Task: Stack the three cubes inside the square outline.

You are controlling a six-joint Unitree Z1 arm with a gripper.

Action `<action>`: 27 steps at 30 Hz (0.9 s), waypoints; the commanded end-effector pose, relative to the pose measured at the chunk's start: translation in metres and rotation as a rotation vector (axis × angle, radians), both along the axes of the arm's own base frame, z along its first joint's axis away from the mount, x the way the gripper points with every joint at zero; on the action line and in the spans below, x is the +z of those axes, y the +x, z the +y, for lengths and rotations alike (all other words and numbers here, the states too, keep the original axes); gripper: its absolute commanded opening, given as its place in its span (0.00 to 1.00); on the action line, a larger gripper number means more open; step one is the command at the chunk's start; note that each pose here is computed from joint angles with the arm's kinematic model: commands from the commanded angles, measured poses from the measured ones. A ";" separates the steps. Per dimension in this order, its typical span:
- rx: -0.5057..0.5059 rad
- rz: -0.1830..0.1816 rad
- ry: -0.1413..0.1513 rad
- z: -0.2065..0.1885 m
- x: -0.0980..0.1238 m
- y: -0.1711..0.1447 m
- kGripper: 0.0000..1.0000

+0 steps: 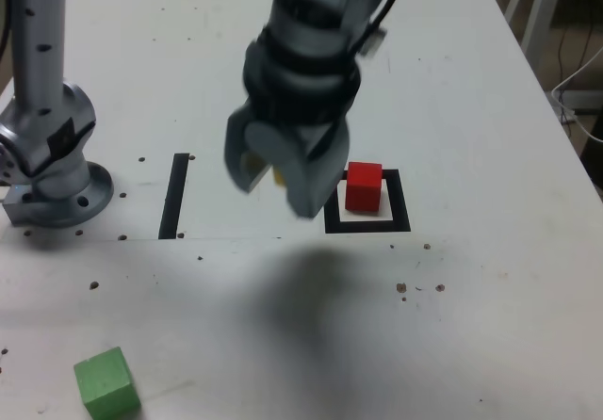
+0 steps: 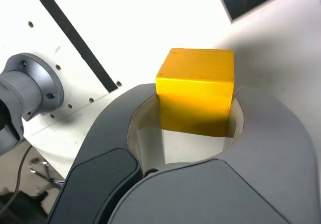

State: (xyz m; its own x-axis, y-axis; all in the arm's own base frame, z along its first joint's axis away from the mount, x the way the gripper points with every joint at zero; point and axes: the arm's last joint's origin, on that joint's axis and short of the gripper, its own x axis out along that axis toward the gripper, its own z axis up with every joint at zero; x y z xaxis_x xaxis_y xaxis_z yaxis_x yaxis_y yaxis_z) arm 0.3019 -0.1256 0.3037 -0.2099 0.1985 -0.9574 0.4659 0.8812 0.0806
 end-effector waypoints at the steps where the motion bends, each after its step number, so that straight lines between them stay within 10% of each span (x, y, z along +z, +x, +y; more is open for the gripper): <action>1: 0.025 -0.004 0.001 0.010 0.007 0.003 0.29; 27: 0.328 0.022 -0.091 0.080 -0.019 0.070 0.29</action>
State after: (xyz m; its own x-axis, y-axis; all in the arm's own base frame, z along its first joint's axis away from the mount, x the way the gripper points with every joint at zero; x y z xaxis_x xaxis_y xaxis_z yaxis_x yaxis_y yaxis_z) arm 0.3712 -0.0464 0.2865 -0.2513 0.0342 -0.9673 0.1624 0.9867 -0.0073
